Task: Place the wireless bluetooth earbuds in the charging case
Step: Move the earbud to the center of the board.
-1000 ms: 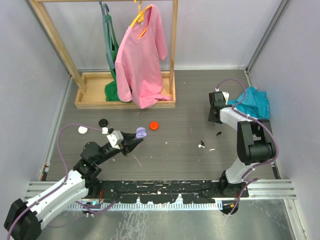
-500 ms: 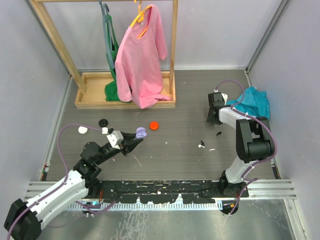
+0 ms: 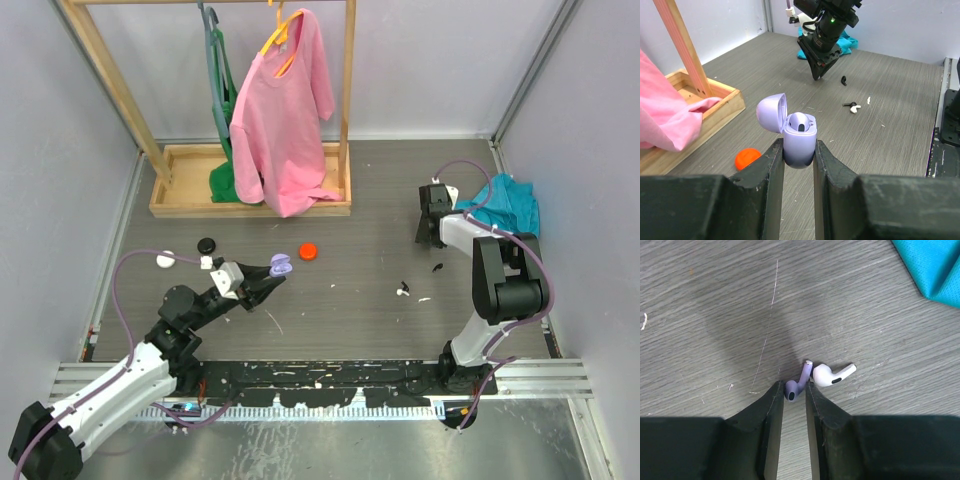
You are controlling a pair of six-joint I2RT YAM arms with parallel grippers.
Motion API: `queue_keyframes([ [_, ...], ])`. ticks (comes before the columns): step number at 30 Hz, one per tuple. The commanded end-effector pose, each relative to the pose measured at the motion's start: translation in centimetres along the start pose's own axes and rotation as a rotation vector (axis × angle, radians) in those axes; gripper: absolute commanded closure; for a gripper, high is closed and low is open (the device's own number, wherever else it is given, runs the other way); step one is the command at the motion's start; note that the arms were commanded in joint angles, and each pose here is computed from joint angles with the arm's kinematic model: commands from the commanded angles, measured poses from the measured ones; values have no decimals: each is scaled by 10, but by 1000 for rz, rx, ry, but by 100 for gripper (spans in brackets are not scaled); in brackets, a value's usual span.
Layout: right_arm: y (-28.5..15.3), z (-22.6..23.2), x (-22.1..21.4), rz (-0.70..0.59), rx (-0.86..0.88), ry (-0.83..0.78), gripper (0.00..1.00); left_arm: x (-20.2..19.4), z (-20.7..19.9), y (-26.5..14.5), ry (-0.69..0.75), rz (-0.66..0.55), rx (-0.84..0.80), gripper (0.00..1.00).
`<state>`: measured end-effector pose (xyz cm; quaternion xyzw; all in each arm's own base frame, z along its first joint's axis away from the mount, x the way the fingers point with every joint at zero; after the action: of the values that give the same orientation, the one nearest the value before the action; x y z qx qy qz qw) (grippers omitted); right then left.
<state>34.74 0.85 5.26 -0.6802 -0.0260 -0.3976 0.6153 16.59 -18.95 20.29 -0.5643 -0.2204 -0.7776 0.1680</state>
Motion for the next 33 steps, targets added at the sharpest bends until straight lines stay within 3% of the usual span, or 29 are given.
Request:
queue_keyframes([
  [1, 0, 2, 4, -7, 13, 6, 72, 27, 7, 5, 29, -78, 15, 100],
  [9, -18, 16, -4, 22, 115, -31, 80, 28, 8, 3, 35, -80, 28, 100],
  [15, -40, 46, -30, 56, 198, -158, 80, 27, 9, 3, 37, -75, 33, 100],
  [33, -133, 129, -165, 149, 464, -639, 79, 25, 10, 1, 44, -69, 46, 100],
])
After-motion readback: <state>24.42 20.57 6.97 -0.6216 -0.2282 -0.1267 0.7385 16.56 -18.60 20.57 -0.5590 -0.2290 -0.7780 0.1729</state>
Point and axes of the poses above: each gripper's point midway between its finger pads, its own y axis out along the fingers, its own z axis along the line the jaws close on, x = y × z, the point moved 4 cm from there along -y, back along the fingers, and after that the axes turned 13 degrees about y, right-handed, at the moved point
